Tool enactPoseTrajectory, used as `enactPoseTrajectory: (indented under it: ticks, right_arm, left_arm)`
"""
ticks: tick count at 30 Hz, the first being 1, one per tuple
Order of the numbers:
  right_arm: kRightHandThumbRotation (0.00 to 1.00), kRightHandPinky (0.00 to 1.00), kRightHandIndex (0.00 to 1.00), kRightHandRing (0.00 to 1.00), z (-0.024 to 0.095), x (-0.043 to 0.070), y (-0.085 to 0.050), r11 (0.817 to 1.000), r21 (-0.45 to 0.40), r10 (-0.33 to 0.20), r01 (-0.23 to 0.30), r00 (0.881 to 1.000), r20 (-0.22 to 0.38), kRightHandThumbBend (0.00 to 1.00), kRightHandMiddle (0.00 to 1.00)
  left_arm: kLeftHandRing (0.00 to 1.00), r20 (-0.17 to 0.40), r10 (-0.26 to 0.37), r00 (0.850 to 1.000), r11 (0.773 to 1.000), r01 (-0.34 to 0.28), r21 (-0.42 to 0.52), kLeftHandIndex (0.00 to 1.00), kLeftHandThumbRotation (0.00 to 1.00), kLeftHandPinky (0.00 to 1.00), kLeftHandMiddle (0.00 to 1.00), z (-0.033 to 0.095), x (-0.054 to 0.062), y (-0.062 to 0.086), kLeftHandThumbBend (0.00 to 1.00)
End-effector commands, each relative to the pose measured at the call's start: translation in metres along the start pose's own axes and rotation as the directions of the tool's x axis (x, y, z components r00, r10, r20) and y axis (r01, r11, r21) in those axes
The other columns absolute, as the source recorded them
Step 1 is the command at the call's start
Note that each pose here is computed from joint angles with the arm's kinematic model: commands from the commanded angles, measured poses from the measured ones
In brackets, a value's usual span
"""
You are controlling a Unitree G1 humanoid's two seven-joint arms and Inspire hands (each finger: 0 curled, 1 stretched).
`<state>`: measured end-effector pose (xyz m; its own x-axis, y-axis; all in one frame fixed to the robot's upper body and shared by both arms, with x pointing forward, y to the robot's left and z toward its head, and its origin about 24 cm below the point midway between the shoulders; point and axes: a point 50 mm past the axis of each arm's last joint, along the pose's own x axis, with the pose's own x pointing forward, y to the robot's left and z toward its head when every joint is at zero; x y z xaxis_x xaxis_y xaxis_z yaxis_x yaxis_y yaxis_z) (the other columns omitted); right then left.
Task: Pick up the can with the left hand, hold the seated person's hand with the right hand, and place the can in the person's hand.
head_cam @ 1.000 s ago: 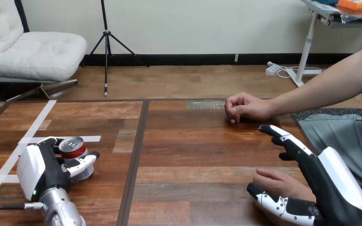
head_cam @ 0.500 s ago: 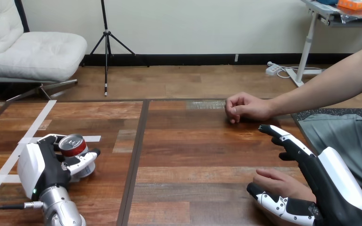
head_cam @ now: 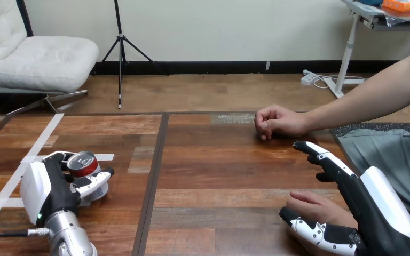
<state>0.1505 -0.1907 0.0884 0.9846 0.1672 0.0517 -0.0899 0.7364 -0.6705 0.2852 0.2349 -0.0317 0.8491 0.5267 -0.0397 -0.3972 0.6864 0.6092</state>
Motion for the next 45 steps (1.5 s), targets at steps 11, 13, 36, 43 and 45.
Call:
enactPoseTrajectory:
  ticks: [11,13,36,43,45]
  right_arm:
    - [0.00,0.80,0.88,0.89,0.013,0.011,-0.010,0.998,-0.019,-0.059,0.061,0.994,0.089,0.54,0.91]
    - [0.00,0.80,0.88,0.89,0.013,0.011,-0.010,0.998,-0.019,-0.060,0.062,0.994,0.089,0.54,0.91]
    - [0.00,0.80,0.88,0.89,0.012,0.012,-0.011,0.997,-0.029,-0.067,0.070,0.993,0.099,0.55,0.91]
    - [0.00,0.80,0.88,0.89,0.013,0.012,-0.011,0.997,-0.028,-0.068,0.071,0.993,0.097,0.55,0.91]
    - [0.00,0.80,0.88,0.89,0.013,0.012,-0.011,0.997,-0.025,-0.068,0.070,0.993,0.096,0.55,0.91]
  left_arm:
    - [0.46,0.164,0.045,0.985,0.998,-0.035,-0.061,0.49,0.00,0.42,0.49,0.042,0.016,0.004,0.65]
    - [0.46,0.167,0.042,0.985,0.997,-0.031,-0.072,0.49,0.00,0.42,0.49,0.042,0.016,0.003,0.65]
    - [0.45,0.236,0.014,0.972,0.995,0.009,-0.097,0.48,0.00,0.42,0.48,0.052,0.007,-0.007,0.66]
    - [0.44,0.256,0.006,0.967,0.994,0.021,-0.103,0.48,0.00,0.42,0.47,0.056,0.004,-0.010,0.66]
    - [0.44,0.268,0.005,0.963,0.995,0.023,-0.101,0.48,0.00,0.42,0.47,0.057,0.003,-0.011,0.67]
